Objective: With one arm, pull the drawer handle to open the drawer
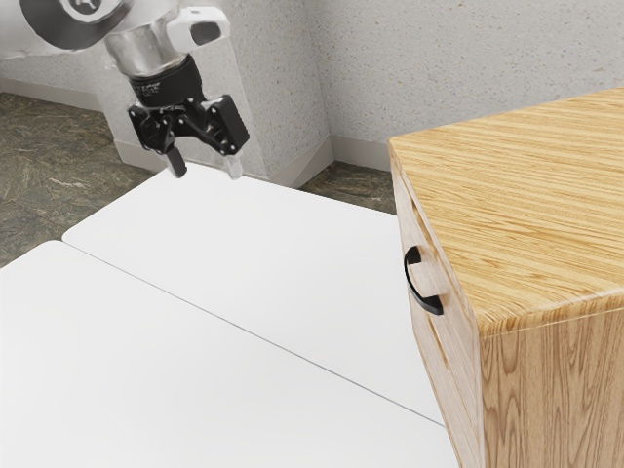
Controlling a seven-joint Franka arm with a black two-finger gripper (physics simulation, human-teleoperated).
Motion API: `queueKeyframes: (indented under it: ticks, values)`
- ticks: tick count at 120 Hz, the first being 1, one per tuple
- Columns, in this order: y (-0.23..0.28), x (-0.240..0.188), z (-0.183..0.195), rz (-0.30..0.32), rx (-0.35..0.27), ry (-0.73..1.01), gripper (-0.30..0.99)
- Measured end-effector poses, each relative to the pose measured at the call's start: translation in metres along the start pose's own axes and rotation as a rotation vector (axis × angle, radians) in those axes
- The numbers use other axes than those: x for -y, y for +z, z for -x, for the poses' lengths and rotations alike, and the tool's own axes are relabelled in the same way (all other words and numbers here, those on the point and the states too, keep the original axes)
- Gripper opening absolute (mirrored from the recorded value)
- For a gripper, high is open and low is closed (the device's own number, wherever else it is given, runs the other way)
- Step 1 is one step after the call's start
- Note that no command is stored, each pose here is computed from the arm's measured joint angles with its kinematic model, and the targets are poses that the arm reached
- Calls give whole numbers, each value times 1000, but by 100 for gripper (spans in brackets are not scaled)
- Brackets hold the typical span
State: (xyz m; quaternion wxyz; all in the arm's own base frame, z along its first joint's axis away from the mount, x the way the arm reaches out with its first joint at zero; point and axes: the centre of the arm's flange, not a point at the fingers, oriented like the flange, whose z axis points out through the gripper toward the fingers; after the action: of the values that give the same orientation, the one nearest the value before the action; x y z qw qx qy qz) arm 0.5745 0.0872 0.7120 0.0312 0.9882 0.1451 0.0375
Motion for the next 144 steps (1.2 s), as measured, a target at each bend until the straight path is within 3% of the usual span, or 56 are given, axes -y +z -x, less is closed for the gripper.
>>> queueKeyframes:
  ticks: [27, 34, 46, 61, 85, 104, 144]
  values:
    - [-1, 21, -12, 79, -41, -208, 69]
    - [10, 19, -4, 92, -24, -244, 69]
    - [45, -6, 32, 115, -4, -273, 69]
    - [75, -46, 55, 152, -49, -295, 69]
    - [69, -74, 70, 232, -152, -373, 69]
    - [81, -125, 99, 276, -175, -356, 69]
    - [76, -153, 124, 383, -213, -427, 69]
